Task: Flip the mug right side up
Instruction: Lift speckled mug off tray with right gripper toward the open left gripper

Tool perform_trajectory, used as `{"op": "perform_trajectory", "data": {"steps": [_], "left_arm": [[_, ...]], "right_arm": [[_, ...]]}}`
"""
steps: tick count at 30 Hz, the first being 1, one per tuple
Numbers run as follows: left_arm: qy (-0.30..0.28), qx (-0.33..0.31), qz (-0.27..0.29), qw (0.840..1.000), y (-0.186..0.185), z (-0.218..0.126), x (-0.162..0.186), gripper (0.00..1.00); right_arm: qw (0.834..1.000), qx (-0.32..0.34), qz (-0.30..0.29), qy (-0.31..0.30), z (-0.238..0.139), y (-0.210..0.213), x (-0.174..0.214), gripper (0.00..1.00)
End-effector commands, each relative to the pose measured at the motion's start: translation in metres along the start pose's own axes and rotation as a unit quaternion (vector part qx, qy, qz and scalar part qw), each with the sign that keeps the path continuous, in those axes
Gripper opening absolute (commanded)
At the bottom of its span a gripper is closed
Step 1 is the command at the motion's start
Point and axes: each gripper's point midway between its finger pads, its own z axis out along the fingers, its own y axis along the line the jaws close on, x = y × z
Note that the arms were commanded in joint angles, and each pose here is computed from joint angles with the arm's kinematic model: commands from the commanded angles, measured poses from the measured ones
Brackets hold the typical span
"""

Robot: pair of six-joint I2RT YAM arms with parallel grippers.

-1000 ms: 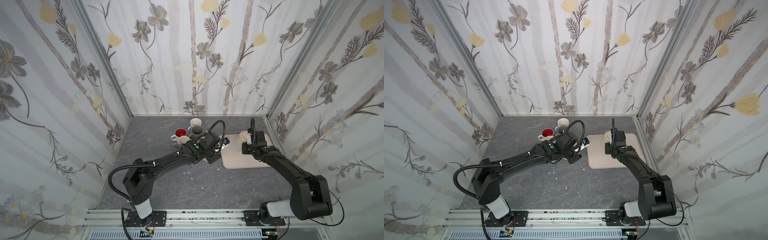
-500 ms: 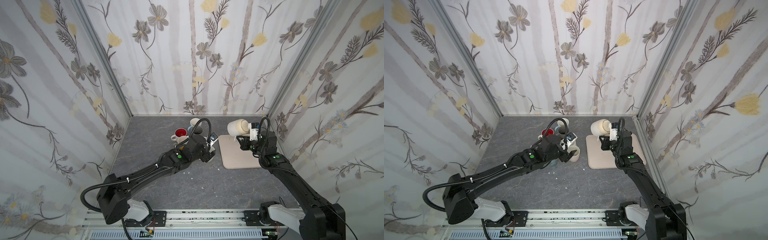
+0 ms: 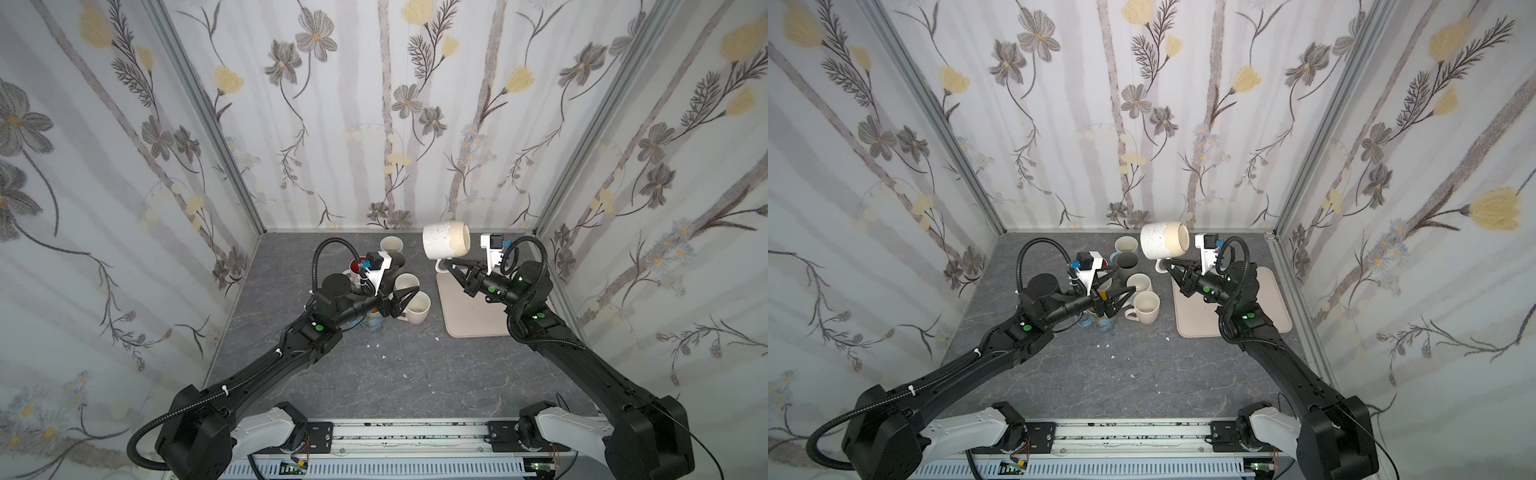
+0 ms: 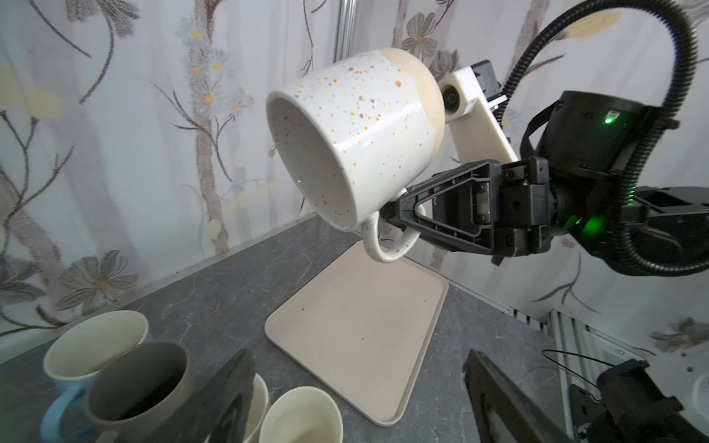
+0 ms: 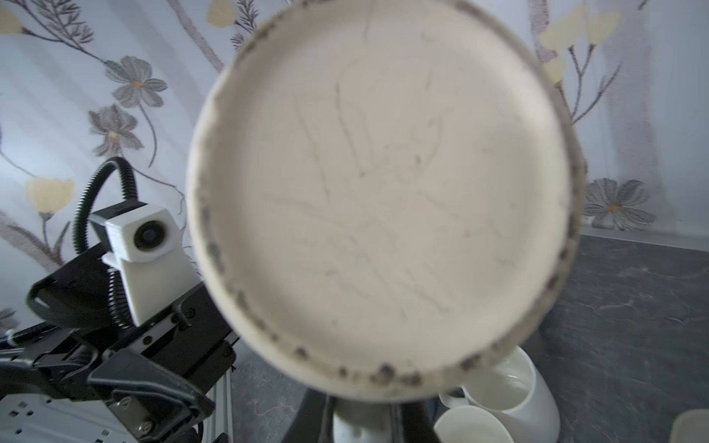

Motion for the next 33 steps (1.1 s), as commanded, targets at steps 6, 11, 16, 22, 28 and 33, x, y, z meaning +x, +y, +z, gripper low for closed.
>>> {"op": "perform_trajectory", "data": {"steps": [6,11,16,22,28,33], "left_arm": [[-0.098,0.160,-0.060,0.980,-0.035,-0.023,-0.042,0.78],[-0.109,0.188,-0.078,0.973,-0.036,-0.027,-0.046,0.69],[-0.117,0.200,-0.094,0.968,-0.033,-0.027,-0.046,0.61],[-0.122,0.205,-0.107,0.965,-0.029,-0.027,-0.046,0.52],[-0.120,0.213,-0.126,0.961,-0.025,-0.023,-0.048,0.36],[-0.126,0.232,-0.143,0.954,-0.026,-0.022,-0.050,0.25]], "right_arm": [[0.985,-0.150,-0.067,-0.045,0.015,0.076,-0.024,0.00],[0.979,-0.189,-0.063,-0.040,0.026,0.093,-0.020,0.00],[0.975,-0.215,-0.051,-0.034,0.033,0.102,-0.014,0.00],[0.971,-0.229,-0.052,-0.031,0.036,0.110,-0.012,0.00],[0.970,-0.237,-0.052,-0.026,0.037,0.115,-0.010,0.00],[0.968,-0.246,-0.052,-0.019,0.039,0.121,-0.005,0.00]]}}
